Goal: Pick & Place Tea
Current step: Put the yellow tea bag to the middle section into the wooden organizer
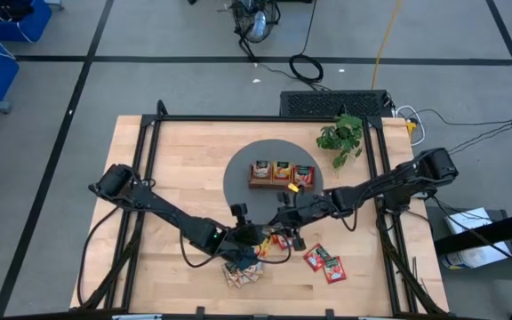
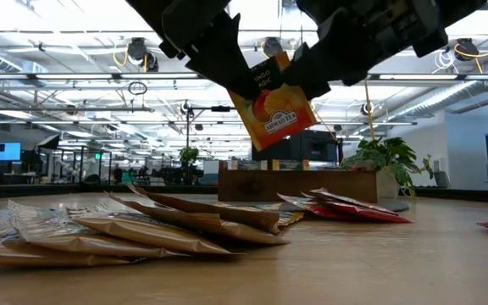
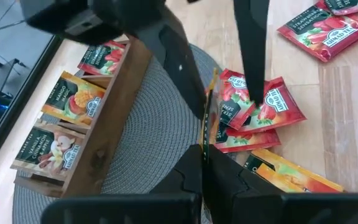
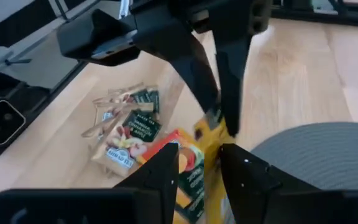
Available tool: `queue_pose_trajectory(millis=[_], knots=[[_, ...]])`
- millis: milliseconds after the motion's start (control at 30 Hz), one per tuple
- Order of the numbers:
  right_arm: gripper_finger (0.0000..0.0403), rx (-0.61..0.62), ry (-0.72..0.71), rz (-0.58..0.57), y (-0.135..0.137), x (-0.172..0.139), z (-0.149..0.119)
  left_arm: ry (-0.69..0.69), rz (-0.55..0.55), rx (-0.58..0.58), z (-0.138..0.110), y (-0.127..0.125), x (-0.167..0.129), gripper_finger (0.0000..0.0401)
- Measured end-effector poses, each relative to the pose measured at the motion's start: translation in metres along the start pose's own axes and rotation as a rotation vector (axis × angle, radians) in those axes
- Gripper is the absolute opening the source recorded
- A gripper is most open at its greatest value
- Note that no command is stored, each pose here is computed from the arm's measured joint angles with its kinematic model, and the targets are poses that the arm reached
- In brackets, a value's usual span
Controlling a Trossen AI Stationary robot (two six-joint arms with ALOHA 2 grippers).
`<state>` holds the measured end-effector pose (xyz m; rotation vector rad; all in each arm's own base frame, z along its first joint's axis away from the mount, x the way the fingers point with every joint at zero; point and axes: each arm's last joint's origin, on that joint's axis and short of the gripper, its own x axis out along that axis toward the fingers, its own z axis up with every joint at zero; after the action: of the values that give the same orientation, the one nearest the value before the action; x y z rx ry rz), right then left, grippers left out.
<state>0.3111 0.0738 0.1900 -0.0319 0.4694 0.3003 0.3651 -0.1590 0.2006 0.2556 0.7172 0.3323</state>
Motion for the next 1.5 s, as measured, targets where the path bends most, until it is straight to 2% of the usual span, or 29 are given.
queue_pose_trajectory(millis=[133, 267, 333, 533, 667, 833, 967, 1367, 1500], knots=[[0.0080, -0.047, -0.022, -0.004, -0.001, 0.000, 0.002, 0.003, -0.009, 0.000, 0.000, 0.000, 0.000, 0.0004], [0.0023, -0.073, -0.029, -0.003, -0.001, 0.001, 0.002, 0.006, -0.014, 0.001, 0.000, 0.000, 0.000, 0.0016], [0.0007, -0.075, -0.026, -0.004, -0.001, 0.001, 0.002, 0.013, -0.013, 0.008, -0.001, 0.000, 0.000, 0.0019], [0.0001, -0.075, -0.021, -0.007, -0.002, 0.001, 0.001, 0.047, -0.008, 0.050, -0.006, -0.001, -0.002, 0.0020], [0.0001, -0.055, -0.017, -0.020, -0.008, -0.001, -0.009, 0.089, -0.004, 0.092, -0.013, -0.005, -0.007, 0.0021], [0.0000, -0.014, -0.095, 0.016, -0.017, -0.006, -0.022, 0.082, 0.047, 0.121, -0.018, -0.010, -0.015, 0.0021], [0.0000, 0.008, -0.118, -0.002, -0.024, -0.010, -0.031, 0.064, 0.090, 0.138, -0.018, -0.012, -0.019, 0.0021], [0.0000, 0.021, -0.150, 0.002, -0.030, -0.013, -0.032, 0.064, 0.087, 0.129, -0.019, -0.015, -0.022, 0.0021], [0.0000, -0.002, -0.222, -0.016, -0.034, -0.015, -0.025, 0.063, 0.073, 0.080, -0.020, -0.017, -0.025, 0.0021]])
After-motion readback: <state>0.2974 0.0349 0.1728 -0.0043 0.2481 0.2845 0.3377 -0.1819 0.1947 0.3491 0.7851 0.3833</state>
